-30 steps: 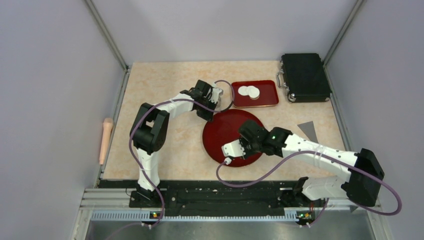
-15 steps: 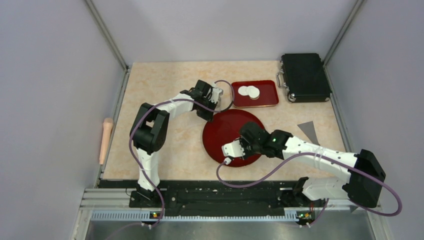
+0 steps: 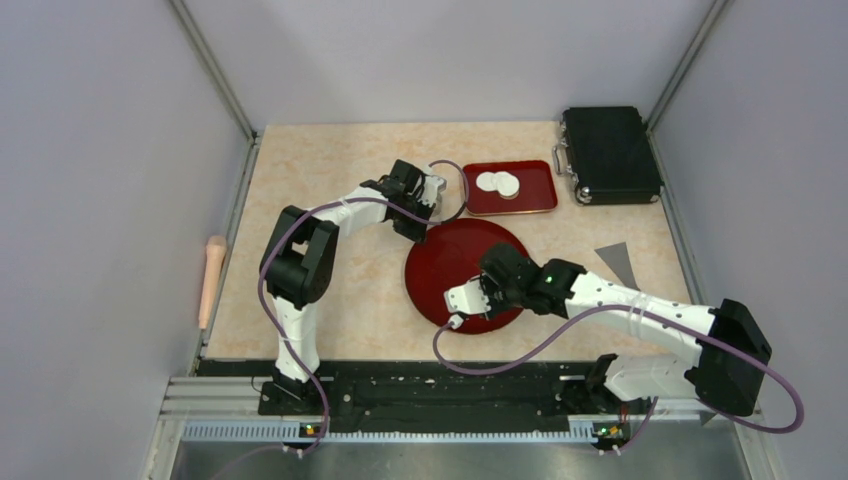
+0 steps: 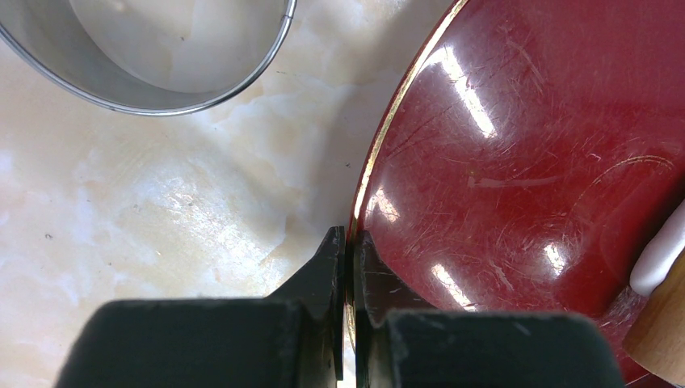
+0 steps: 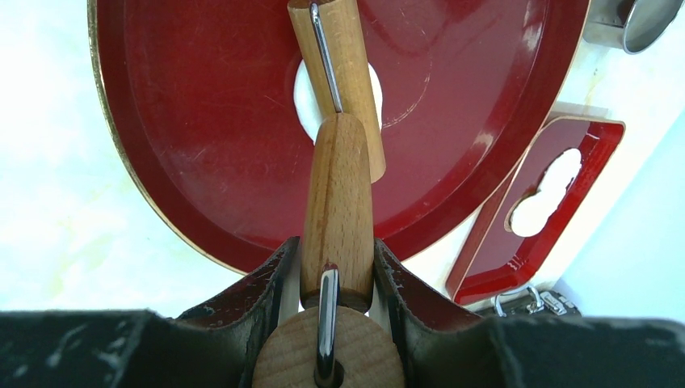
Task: Roll out the dumpling wrappers from the dough
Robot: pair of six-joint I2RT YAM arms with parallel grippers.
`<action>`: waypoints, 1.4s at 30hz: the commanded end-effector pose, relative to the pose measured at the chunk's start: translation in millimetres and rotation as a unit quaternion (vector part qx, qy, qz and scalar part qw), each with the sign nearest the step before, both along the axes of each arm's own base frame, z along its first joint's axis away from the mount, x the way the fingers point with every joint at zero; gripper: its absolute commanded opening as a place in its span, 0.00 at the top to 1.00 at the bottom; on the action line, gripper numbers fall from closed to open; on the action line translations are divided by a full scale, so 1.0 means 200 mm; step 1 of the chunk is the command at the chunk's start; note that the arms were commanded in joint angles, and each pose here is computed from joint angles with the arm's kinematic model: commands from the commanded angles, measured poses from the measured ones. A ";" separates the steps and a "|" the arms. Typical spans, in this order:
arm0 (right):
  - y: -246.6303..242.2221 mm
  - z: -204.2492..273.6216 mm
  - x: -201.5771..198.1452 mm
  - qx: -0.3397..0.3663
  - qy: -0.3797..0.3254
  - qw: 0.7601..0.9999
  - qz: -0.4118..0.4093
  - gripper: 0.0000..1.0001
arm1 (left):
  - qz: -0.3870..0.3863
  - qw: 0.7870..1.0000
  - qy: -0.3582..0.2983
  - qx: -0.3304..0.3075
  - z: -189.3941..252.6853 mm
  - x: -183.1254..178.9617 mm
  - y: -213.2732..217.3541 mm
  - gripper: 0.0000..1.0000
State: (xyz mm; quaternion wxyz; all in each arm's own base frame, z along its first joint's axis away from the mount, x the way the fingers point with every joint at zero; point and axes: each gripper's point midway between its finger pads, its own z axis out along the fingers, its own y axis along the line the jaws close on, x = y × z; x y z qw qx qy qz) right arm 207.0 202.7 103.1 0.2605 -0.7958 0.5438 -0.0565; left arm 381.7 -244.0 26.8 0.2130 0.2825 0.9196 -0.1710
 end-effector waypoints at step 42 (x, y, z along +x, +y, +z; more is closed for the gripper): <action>-0.13 -0.25 -0.30 -0.078 0.142 0.987 0.013 1.00 | 0.016 0.999 0.005 0.037 -0.15 0.02 0.07 1.00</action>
